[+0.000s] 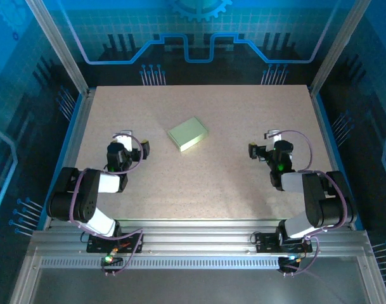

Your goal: Fold the paper box

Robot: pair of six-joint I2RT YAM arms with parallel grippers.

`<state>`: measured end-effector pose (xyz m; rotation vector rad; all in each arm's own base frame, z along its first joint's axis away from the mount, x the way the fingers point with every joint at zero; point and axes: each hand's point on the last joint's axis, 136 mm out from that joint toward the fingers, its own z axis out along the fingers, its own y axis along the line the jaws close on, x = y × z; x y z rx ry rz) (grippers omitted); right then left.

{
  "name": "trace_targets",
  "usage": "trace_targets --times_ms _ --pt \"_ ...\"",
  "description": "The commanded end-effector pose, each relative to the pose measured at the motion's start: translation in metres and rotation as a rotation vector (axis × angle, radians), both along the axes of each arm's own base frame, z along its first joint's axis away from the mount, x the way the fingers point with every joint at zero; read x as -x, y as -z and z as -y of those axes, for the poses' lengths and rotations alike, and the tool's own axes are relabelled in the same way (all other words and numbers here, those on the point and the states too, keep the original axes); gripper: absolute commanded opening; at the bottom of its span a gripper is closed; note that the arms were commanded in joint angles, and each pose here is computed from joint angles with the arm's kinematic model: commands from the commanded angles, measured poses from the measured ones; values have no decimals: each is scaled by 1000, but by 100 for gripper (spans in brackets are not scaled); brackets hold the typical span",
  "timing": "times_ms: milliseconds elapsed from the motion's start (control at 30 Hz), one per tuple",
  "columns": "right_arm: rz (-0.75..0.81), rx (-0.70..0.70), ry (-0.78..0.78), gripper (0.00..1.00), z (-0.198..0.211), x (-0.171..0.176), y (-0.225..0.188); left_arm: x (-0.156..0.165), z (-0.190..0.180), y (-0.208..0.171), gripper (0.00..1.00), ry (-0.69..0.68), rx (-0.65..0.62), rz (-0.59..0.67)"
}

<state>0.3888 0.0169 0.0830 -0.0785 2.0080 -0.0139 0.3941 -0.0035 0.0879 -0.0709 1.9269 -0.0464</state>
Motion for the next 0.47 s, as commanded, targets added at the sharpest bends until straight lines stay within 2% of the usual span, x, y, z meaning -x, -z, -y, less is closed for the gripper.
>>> trace_targets --times_ms 0,433 --pt "42 13 -12 100 -4 -8 -11 -5 1 -7 99 14 12 23" --pt "42 13 -13 100 -4 -8 -11 -5 4 -7 99 31 16 22"
